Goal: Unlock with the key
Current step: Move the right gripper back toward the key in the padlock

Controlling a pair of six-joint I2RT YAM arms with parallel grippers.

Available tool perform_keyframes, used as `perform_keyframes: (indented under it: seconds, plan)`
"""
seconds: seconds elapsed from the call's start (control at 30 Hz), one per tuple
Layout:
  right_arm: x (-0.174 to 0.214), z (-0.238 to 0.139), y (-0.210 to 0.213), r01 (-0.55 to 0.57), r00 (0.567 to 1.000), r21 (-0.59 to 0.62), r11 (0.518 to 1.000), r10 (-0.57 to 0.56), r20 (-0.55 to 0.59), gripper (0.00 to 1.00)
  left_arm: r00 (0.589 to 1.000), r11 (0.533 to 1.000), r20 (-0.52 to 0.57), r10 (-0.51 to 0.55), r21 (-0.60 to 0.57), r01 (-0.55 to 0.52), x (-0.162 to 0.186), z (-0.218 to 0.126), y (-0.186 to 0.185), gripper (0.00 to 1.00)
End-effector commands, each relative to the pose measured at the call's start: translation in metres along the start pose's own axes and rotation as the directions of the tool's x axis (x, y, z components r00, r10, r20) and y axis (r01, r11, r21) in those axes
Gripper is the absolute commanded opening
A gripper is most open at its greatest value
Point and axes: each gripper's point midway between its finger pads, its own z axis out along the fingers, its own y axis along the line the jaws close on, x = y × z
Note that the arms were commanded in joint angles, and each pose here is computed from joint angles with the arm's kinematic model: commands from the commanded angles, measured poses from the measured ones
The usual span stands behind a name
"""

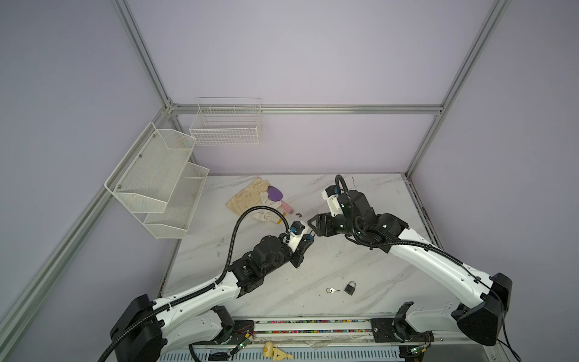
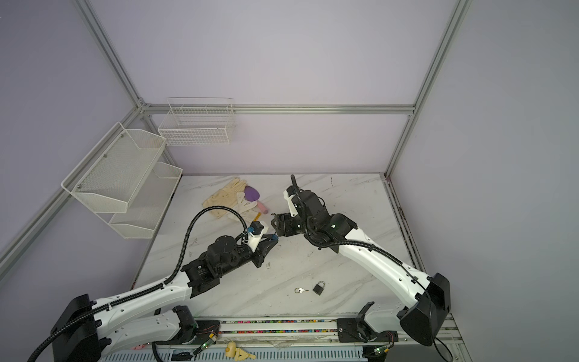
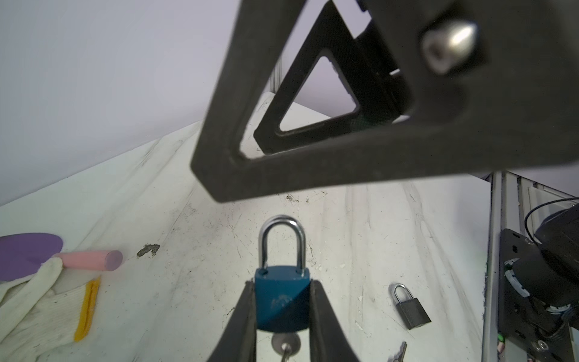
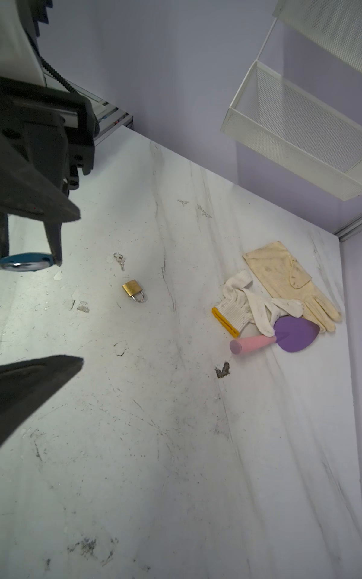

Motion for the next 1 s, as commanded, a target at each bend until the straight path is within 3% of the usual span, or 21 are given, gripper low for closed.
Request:
perform_keyframes:
  seconds: [0.0, 0.67, 0.97]
  plan:
    - [0.001, -0.005, -0.008, 0.033, 0.999, 0.072, 0.997, -0.032, -0.023, 0.7, 0.995, 0.998, 0.082, 0.056, -0.041, -0.052, -0.021, -0.001, 0.003, 0.0]
    - [0.021, 0.017, -0.039, 0.067, 0.99, 0.223, 0.972, -0.037, -0.137, 0.72, 0.992, 0.994, 0.074, 0.103, -0.037, -0.1, -0.018, 0.005, -0.005, 0.0]
    - [0.028, 0.012, -0.044, 0.042, 0.987, 0.194, 0.98, -0.011, -0.16, 0.75, 0.991, 0.994, 0.092, 0.099, -0.055, -0.095, -0.017, 0.005, -0.004, 0.0]
